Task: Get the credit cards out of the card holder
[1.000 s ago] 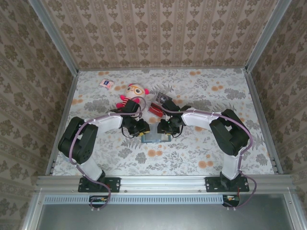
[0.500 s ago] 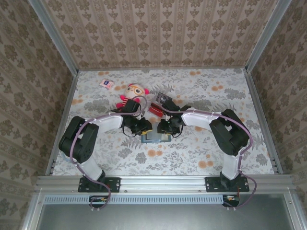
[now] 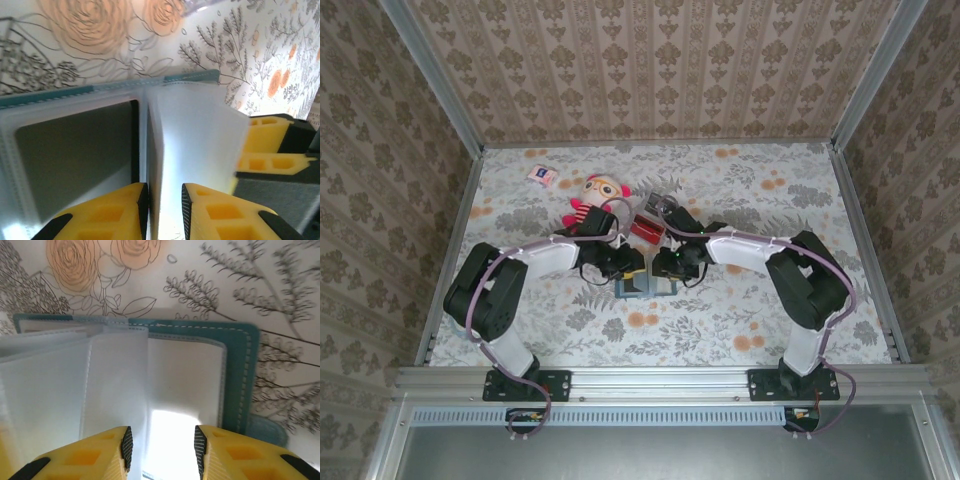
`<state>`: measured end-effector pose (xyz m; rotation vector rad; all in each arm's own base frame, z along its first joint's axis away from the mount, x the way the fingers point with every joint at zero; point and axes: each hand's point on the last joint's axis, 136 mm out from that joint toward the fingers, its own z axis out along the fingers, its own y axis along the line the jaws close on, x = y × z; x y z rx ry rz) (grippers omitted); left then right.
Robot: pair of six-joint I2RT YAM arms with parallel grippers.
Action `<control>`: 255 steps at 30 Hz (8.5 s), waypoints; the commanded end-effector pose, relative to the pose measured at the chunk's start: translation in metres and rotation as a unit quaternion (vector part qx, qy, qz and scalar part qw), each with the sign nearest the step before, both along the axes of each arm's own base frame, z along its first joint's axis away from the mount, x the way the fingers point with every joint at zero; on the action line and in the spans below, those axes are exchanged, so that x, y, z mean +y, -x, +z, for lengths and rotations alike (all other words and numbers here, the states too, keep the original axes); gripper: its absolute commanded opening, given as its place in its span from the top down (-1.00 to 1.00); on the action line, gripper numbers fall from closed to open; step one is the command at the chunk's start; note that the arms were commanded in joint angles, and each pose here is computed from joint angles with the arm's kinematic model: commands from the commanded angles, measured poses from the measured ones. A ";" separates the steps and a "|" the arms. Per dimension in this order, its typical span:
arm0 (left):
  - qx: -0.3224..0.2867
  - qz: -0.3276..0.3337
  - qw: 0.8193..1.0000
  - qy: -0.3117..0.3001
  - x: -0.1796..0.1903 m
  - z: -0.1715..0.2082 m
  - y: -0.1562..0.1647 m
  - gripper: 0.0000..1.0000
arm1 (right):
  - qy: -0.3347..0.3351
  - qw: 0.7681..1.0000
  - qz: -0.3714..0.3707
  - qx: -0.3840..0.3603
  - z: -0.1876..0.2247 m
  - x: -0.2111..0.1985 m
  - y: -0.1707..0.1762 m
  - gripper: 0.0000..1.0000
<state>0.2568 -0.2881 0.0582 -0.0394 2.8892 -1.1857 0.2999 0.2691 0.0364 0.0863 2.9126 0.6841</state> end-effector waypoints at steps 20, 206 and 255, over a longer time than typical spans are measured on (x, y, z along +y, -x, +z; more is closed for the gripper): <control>-0.023 -0.036 0.999 0.027 -0.040 0.024 -0.002 0.14 | -0.024 0.992 -0.097 -0.078 0.048 -0.043 -0.019 0.21; -0.213 0.139 0.967 -0.018 0.097 0.152 -0.074 -1.00 | -0.084 0.930 0.160 -0.319 0.170 -0.021 -0.113 1.00; -0.133 0.162 0.975 -0.068 0.109 0.080 -0.055 -1.00 | 0.076 0.855 0.362 -0.364 0.126 -0.020 -0.185 0.41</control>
